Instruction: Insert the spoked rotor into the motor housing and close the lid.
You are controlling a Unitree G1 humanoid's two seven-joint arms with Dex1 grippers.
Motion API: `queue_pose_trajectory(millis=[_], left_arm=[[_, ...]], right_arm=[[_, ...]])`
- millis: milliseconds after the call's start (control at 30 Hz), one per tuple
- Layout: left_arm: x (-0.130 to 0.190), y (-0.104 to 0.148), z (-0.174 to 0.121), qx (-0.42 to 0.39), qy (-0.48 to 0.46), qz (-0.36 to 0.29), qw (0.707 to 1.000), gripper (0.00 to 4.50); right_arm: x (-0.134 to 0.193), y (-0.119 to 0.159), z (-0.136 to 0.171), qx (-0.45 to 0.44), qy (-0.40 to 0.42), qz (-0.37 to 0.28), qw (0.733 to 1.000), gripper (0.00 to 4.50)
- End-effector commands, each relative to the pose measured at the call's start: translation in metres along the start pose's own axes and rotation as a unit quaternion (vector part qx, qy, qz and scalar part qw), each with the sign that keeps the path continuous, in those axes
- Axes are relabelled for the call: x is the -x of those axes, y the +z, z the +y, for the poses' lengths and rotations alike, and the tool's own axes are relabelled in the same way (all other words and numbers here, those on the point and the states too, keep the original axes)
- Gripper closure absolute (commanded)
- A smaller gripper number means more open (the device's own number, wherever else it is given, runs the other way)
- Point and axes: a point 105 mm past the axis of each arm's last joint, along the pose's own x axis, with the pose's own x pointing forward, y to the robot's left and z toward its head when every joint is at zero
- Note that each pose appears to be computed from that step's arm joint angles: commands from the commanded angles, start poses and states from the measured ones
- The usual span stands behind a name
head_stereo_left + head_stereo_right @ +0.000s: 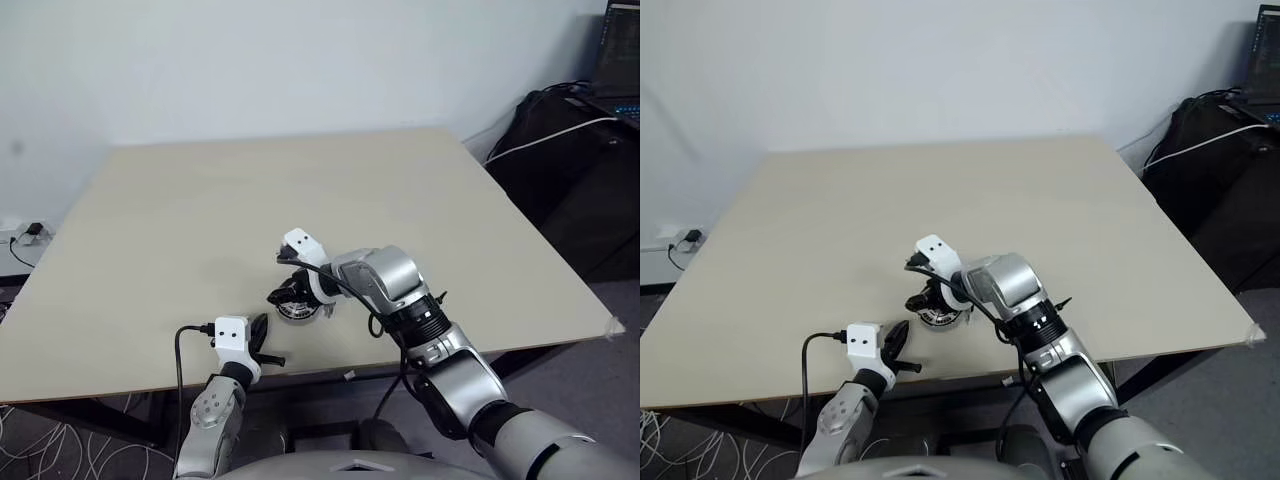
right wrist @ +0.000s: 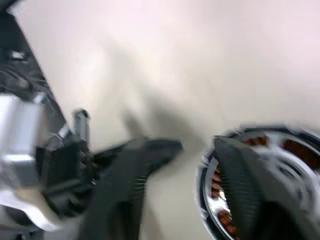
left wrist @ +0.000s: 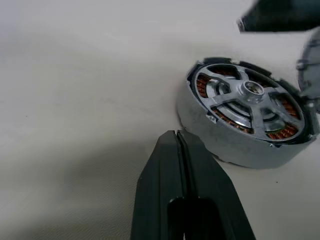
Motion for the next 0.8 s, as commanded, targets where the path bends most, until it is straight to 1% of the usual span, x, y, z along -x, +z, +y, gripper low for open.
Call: queue_pose_trajectory(millis=[33,100,133,167,233,267,367,467,533,567,633,667,733,800], left_arm=[[-0.002,0.012,-0.002,-0.008,-0.009,-0.022,1.0,4.45],[-0.001,0.012,-0.002,-0.009,-0.01,-0.021,1.0,4.45],[-0.001,0.012,-0.002,-0.009,-0.01,-0.02,1.0,4.45],[-0.001,0.012,-0.002,-0.009,-0.011,-0.02,1.0,4.45],[-0.001,0.011,-0.002,-0.011,-0.012,-0.019,1.0,4.45],[-0.001,0.011,-0.002,-0.011,-0.012,-0.018,1.0,4.45],[0.0,0.011,-0.002,-0.013,-0.012,-0.018,1.0,4.45],[0.001,0.011,-0.001,-0.013,-0.012,-0.017,1.0,4.45],[0.001,0.01,-0.002,-0.013,-0.012,-0.016,1.0,4.45],[0.001,0.01,-0.002,-0.013,-0.014,-0.015,1.0,4.45],[0.001,0.01,-0.003,-0.015,-0.018,-0.013,1.0,4.45],[0.001,0.01,-0.003,-0.016,-0.019,-0.012,1.0,4.45],[0.001,0.01,-0.003,-0.016,-0.021,-0.011,1.0,4.45],[0.001,0.01,-0.003,-0.016,-0.022,-0.01,1.0,4.45]], right_arm=[[0.016,0.031,0.022,0.04,0.029,-0.067,0.997,2.22],[0.029,0.054,0.033,0.073,0.035,-0.135,0.988,2.22],[0.037,0.065,0.035,0.1,0.02,-0.172,0.98,2.4],[0.043,0.071,0.036,0.116,0.009,-0.195,0.974,2.61],[0.058,0.078,0.028,0.207,-0.063,-0.231,0.949,3.12],[0.065,0.079,0.02,0.239,-0.105,-0.241,0.935,3.47],[0.086,0.07,-0.01,0.301,-0.224,-0.241,0.895,4.42],[0.115,0.049,-0.05,0.318,-0.344,-0.209,0.859,4.47],[0.131,0.032,-0.07,0.314,-0.397,-0.179,0.844,4.47],[0.14,0.017,-0.081,0.31,-0.421,-0.155,0.838,4.47],[0.15,-0.007,-0.092,0.316,-0.444,-0.109,0.832,4.47],[0.152,-0.02,-0.094,0.31,-0.442,-0.087,0.838,4.47],[0.15,-0.043,-0.092,0.298,-0.419,-0.05,0.856,4.47],[0.142,-0.071,-0.081,0.261,-0.364,-0.022,0.894,4.47]])
